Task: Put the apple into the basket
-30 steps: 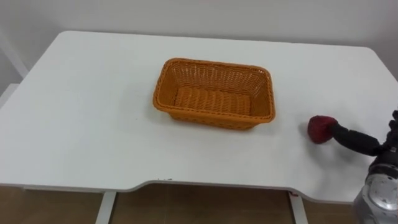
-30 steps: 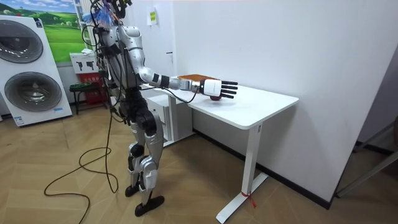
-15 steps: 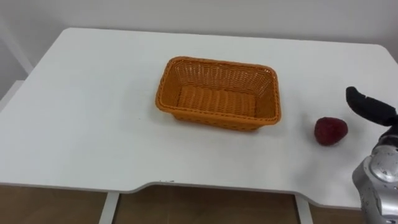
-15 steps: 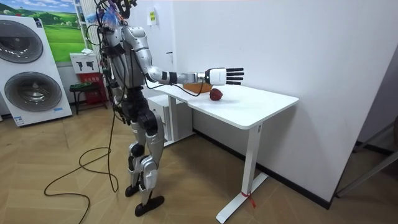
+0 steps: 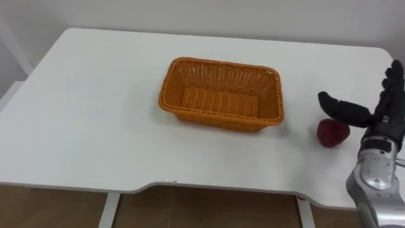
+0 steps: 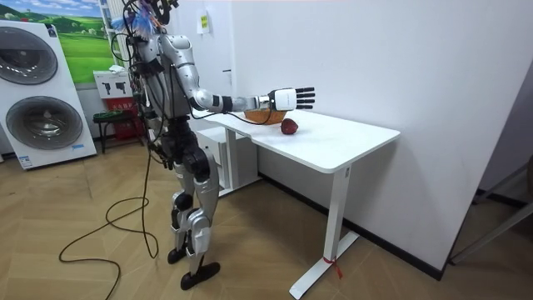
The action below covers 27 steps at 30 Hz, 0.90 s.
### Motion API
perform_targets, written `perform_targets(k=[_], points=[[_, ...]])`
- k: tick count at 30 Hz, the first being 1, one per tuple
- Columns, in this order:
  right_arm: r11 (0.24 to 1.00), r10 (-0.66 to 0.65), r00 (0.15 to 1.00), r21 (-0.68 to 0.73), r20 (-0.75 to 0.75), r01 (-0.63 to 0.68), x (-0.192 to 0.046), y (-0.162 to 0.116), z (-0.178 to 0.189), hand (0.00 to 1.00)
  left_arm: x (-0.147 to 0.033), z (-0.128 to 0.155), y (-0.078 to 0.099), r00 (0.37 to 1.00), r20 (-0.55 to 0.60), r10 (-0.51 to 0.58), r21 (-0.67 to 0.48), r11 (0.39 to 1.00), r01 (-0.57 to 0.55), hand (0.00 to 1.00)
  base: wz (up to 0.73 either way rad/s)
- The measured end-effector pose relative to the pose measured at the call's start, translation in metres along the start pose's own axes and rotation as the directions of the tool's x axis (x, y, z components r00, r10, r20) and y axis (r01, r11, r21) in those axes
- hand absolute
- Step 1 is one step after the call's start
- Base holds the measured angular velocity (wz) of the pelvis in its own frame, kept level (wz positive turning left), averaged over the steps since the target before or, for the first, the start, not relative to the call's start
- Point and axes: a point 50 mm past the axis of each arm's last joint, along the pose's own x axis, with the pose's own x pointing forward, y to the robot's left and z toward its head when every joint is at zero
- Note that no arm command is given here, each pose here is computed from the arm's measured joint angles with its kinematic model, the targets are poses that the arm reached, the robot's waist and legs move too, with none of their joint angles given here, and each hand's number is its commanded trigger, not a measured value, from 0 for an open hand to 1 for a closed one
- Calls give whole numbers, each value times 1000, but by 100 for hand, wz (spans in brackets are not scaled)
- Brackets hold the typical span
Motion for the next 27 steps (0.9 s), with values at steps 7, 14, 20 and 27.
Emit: perform_targets(k=[7,14,20,27], points=[[997,77,997,-24,-19,-77,-3,7,-4,0,0,2,1,1000,1,-1,0,1000,1,0,1],[987,105,984,-107,-145,-121,-8,1,-37,0,0,1,0,1000,4,-29,2,1000,29,0,2],[979,108,961,-138,-255,-147,-14,-5,-60,0,1,3,1,1000,9,-25,-1,1000,25,0,0],[979,103,956,-144,-276,-147,-16,-8,-66,100,1,3,3,1000,9,-10,-3,1000,10,0,2]])
